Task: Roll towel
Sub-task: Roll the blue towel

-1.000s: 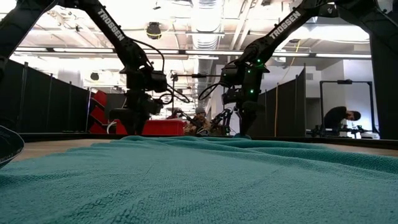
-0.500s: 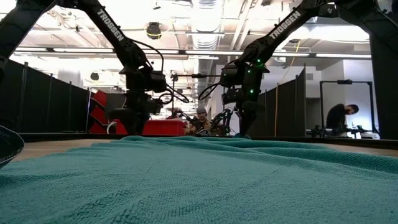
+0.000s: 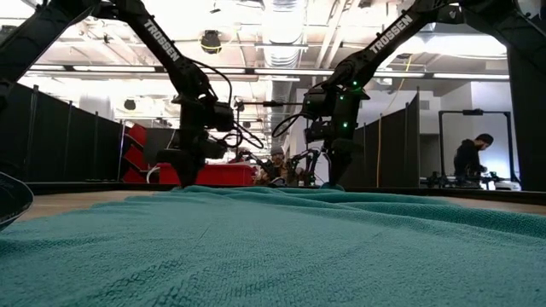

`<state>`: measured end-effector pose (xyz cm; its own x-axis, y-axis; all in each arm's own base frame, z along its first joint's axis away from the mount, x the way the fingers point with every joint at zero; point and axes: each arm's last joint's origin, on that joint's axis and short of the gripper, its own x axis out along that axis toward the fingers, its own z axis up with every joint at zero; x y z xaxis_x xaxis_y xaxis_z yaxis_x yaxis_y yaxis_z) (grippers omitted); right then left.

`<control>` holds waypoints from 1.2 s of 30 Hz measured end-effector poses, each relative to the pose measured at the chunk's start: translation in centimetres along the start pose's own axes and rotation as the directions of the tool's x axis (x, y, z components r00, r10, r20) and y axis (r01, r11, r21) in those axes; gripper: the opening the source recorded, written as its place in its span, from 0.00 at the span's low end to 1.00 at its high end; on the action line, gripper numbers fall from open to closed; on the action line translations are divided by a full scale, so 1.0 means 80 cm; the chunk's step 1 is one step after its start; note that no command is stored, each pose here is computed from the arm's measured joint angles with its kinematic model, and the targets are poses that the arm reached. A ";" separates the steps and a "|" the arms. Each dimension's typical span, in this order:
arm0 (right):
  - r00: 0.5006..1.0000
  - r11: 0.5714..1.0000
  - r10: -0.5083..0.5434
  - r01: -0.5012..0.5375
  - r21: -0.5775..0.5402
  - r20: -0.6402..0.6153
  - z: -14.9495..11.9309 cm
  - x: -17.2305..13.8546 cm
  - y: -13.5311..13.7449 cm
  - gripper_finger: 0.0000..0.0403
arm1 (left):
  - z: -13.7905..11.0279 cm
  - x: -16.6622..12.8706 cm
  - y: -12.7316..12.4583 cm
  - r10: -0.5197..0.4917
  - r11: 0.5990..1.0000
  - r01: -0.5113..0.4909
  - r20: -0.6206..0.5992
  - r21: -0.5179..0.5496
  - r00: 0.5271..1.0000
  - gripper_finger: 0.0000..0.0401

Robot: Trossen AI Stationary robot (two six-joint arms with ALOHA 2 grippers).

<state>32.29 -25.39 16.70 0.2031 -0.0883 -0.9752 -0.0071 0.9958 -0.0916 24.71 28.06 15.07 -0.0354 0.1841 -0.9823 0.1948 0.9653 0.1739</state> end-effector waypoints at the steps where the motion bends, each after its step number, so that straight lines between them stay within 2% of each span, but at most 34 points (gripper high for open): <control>1: 1.000 1.000 0.000 0.000 0.000 0.000 0.000 0.000 0.000 0.00 | 0.002 -0.003 0.004 0.015 1.000 -0.015 0.009 -0.010 1.000 0.07; 5: 1.000 1.000 0.001 -0.001 0.000 -0.001 0.000 0.000 0.000 0.00 | 0.005 -0.016 0.014 0.047 0.998 -0.047 0.028 -0.031 0.998 0.03; 10: 1.000 1.000 0.002 -0.002 0.000 -0.003 0.000 0.000 0.000 0.00 | 0.002 -0.017 0.012 0.022 0.999 -0.022 0.009 -0.033 1.000 0.03; 20: 1.000 1.000 0.002 -0.002 -0.007 -0.003 0.000 0.000 0.000 0.00 | 0.001 -0.015 0.011 0.018 0.999 -0.018 0.005 -0.040 1.000 0.16; 25: 1.000 1.000 0.002 -0.002 -0.007 -0.003 0.000 0.000 0.000 0.00 | 0.001 -0.015 0.011 0.020 0.999 -0.020 0.007 -0.037 1.000 0.20; 36: 1.000 1.000 0.000 0.000 -0.007 -0.001 0.000 0.000 0.000 0.00 | 0.001 -0.015 0.011 0.020 0.999 -0.020 0.006 -0.031 1.000 0.11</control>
<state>32.27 -25.40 16.70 0.2022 -0.0882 -0.9754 -0.0142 0.9956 -0.0930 24.97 28.67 16.41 -0.0253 0.2019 -0.9791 0.1649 0.9668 0.1952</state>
